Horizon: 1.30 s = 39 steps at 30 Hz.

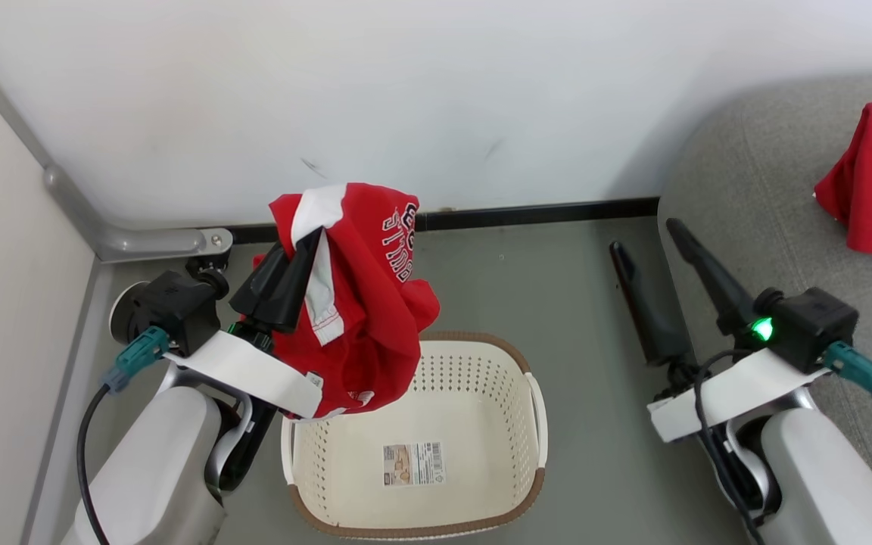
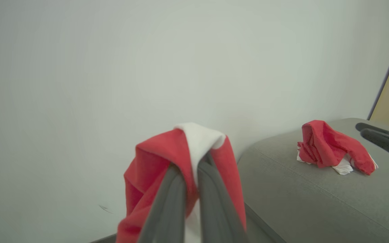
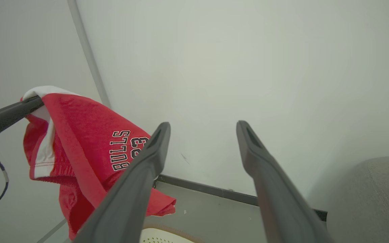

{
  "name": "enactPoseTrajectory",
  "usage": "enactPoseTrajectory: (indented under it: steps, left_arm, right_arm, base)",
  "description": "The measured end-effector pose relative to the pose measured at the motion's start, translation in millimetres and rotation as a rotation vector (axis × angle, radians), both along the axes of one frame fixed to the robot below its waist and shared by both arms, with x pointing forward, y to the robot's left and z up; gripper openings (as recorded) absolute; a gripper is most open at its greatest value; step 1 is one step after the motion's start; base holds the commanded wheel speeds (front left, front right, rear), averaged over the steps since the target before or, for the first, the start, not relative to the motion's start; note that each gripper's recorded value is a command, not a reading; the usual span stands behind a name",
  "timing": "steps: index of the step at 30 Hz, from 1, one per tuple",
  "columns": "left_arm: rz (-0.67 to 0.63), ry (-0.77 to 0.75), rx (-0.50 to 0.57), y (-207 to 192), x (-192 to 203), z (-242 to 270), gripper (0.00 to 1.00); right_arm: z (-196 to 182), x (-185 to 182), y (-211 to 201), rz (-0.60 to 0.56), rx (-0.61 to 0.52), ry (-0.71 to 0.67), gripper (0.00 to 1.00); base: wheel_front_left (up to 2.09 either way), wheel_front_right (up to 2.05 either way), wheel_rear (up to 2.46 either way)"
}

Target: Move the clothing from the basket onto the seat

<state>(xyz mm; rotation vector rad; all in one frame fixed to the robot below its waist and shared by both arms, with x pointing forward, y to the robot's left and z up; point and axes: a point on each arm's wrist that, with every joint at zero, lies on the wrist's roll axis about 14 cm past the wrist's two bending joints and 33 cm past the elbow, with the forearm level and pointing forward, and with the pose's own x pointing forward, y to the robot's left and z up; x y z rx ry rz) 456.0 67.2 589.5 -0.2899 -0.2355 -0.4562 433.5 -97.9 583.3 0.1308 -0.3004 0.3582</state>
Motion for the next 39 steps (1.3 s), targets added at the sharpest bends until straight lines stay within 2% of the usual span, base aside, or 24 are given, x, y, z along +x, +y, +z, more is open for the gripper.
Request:
enactPoseTrajectory:
  steps: [7,19,28,39]
  left_arm:
    - [-0.025,-0.079,-0.010,-8.1,-13.4,29.1,0.00]
    - [-0.092,-0.206,-0.014,-30.5,-33.1,77.0,0.00]
    - [-0.194,-0.290,-0.036,-64.0,-53.0,113.7,0.00]
    - [-0.290,-0.330,-0.032,-91.0,-72.2,131.1,0.00]
  right_arm:
    - [-13.3,-25.1,32.5,0.115,0.013,0.054,1.00]
    - [-11.0,-61.4,73.9,0.291,0.057,0.081,1.00]
    - [-8.4,-65.9,67.3,0.293,0.038,0.071,1.00]
    - [-6.7,-69.4,70.9,0.314,0.045,0.071,1.00]
  base:
    - [0.00,0.00,0.00]
    - [0.00,0.00,0.00]
    - [0.00,0.00,0.00]
    - [0.00,0.00,0.00]
